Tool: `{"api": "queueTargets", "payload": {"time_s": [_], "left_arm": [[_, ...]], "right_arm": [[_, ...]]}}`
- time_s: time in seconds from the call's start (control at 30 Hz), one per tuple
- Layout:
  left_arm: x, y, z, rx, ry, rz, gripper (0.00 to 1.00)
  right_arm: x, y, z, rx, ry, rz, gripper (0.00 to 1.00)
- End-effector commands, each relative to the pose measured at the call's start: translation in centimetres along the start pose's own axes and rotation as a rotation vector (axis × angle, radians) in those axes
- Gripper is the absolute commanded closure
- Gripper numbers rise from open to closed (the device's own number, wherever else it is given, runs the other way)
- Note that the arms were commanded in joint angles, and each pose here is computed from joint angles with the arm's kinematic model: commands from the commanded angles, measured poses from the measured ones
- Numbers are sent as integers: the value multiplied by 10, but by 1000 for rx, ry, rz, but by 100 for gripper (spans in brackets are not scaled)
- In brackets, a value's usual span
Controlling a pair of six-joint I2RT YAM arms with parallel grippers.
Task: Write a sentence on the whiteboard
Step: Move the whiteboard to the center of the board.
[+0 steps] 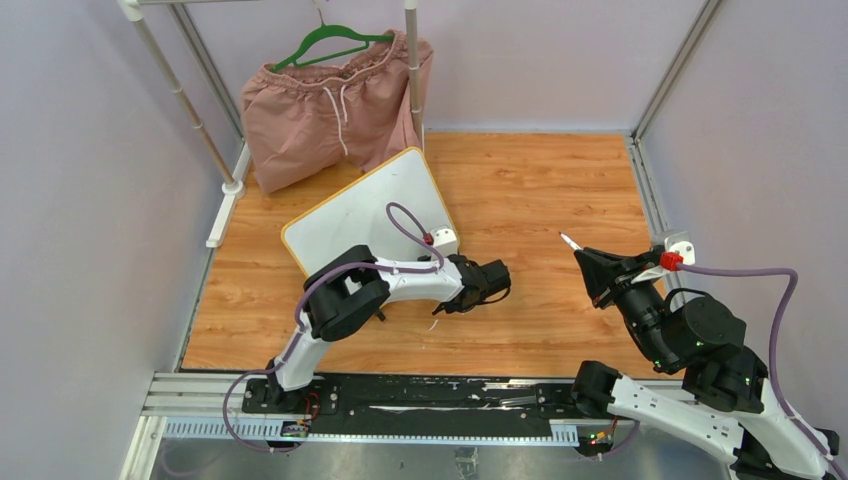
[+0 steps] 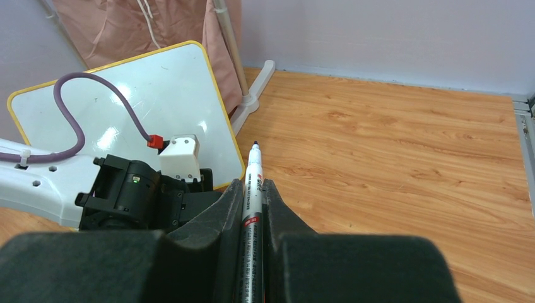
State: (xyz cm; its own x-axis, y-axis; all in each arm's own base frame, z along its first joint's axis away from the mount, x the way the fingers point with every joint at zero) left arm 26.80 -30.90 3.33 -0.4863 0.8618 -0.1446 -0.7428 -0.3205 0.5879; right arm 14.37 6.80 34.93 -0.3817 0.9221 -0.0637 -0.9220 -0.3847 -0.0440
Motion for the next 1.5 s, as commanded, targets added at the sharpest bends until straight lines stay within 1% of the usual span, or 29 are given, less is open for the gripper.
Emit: {"api": "queueTargets", "payload": {"time_s": [0.0,0.17,0.33,0.53,0.8,0.9,0.93,1.0,1.07,1.1,1.17,1.23,1.33,1.47], "left_arm": [[19,-15,5,-87,-9,48,47],[22,-17,7,-100,39,48,47],[19,-19,7,-107,68,47,50],[16,-20,4,-99,51,46,59],[19,-20,2,-93,32,35,74],[20,-17,1,-93,17,29,76],[20,-15,0,-92,10,25,75],[22,-10,-1,-92,-4,12,71],[26,-3,-5,-88,-29,0,61],[29,0,-7,-83,-44,-4,57],[37,6,-12,-66,-69,-11,46],[47,12,-16,-50,-81,-14,40],[59,20,-21,-8,-98,-16,35],[77,41,-25,23,-140,-61,33]], "right_arm": [[2,1,4,-11,3,18,100],[2,1,3,-10,9,20,100],[1,2,3,-8,15,21,100],[-2,4,3,-11,18,16,100],[-1,4,0,-3,11,18,100],[1,3,1,0,10,22,100],[1,3,1,0,8,23,100],[2,2,1,1,8,26,100],[3,2,1,2,7,28,100],[3,1,1,4,7,29,100],[4,1,1,6,7,31,100],[5,0,1,7,5,32,100],[5,0,0,9,2,31,100],[7,-1,-2,12,-4,34,100]]}}
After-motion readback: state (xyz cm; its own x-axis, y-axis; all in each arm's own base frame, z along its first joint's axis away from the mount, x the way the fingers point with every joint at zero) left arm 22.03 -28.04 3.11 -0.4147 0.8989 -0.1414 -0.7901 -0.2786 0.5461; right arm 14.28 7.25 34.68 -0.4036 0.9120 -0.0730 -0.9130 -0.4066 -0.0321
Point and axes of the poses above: each gripper's point midway between its finger pads, its own y axis back along the fingers, its own x axis along the line the jaws close on, z = x × y, the point moved 2 cm from there along y, back along the fingers, and after that the axes turned 12 degrees about y, right-handed, at the moved point
